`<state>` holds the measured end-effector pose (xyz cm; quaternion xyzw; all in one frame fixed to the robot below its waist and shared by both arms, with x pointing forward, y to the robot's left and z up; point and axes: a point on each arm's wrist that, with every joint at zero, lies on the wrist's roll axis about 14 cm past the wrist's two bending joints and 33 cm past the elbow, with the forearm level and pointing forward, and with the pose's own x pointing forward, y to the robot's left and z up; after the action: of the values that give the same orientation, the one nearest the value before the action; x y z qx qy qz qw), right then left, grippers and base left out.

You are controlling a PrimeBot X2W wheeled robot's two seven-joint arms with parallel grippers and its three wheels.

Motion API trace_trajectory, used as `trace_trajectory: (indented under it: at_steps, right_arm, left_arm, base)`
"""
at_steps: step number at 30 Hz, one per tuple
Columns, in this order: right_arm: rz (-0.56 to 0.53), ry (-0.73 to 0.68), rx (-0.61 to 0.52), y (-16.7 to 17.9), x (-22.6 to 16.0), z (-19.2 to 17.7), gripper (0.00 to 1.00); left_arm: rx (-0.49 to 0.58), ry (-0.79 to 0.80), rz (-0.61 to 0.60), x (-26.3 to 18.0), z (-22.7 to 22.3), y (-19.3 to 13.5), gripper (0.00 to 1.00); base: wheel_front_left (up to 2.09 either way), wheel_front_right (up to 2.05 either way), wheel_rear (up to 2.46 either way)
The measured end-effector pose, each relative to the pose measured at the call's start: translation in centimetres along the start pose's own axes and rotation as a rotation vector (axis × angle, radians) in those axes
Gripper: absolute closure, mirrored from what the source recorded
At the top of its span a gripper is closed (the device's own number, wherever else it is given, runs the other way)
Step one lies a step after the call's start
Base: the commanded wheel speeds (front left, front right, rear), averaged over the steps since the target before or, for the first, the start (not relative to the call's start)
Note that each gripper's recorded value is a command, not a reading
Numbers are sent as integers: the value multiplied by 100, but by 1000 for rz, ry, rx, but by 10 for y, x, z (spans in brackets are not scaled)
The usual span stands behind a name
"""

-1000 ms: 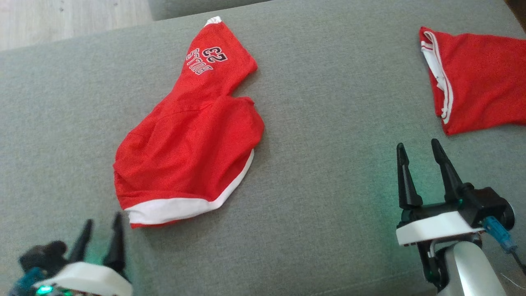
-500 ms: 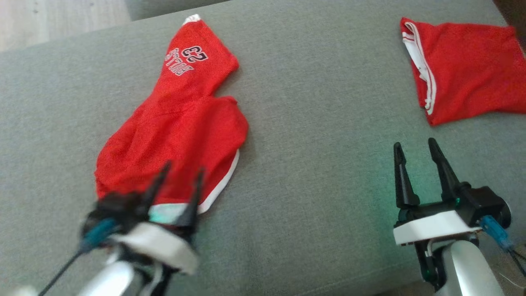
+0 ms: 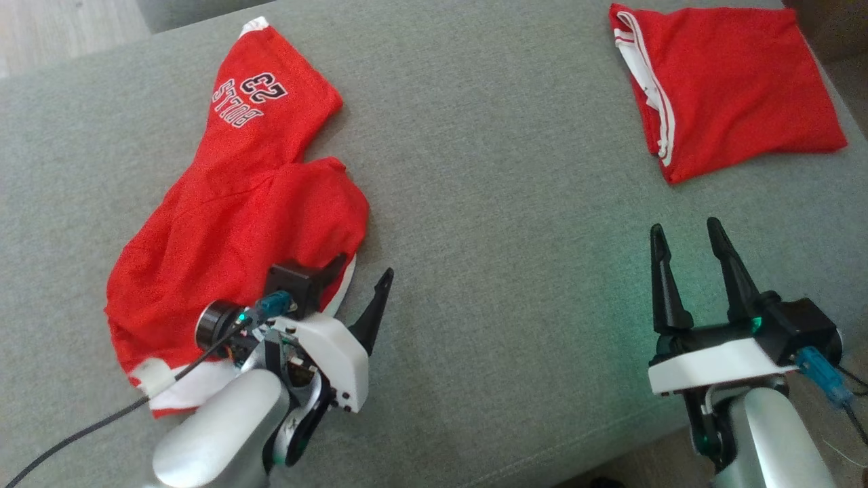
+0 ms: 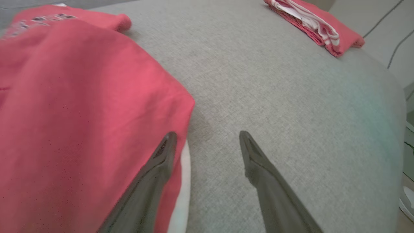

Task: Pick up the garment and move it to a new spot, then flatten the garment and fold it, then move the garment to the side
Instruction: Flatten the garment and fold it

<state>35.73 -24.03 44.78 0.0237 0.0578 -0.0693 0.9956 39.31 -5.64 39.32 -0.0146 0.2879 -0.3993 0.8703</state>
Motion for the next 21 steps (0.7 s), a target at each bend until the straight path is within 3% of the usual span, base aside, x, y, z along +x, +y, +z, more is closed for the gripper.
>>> trace_trajectory:
  at_steps: [10, 11, 12, 14, 21]
  right_arm:
    - [-9, -2, 6, -3, -1, 0, 0]
    - [-8, -2, 6, -2, -1, 1, 0]
    - [-7, -3, 7, -2, 0, 1, 0]
    - [-5, -6, 7, -1, 0, 2, 0]
    - [1, -15, 8, 0, 0, 5, 0]
  left_arm:
    - [40, 42, 82, 6, -8, 25, 0]
    - [43, 46, 85, 6, -9, 26, 23]
    - [52, 57, 90, 6, -11, 28, 59]
    - [64, 65, 109, 6, -11, 34, 100]
    - [81, 91, 132, 5, -12, 42, 100]
  base:
    - [0, 0, 0]
    - [0, 0, 0]
    - [0, 0, 0]
    - [0, 0, 0]
    - [0, 0, 0]
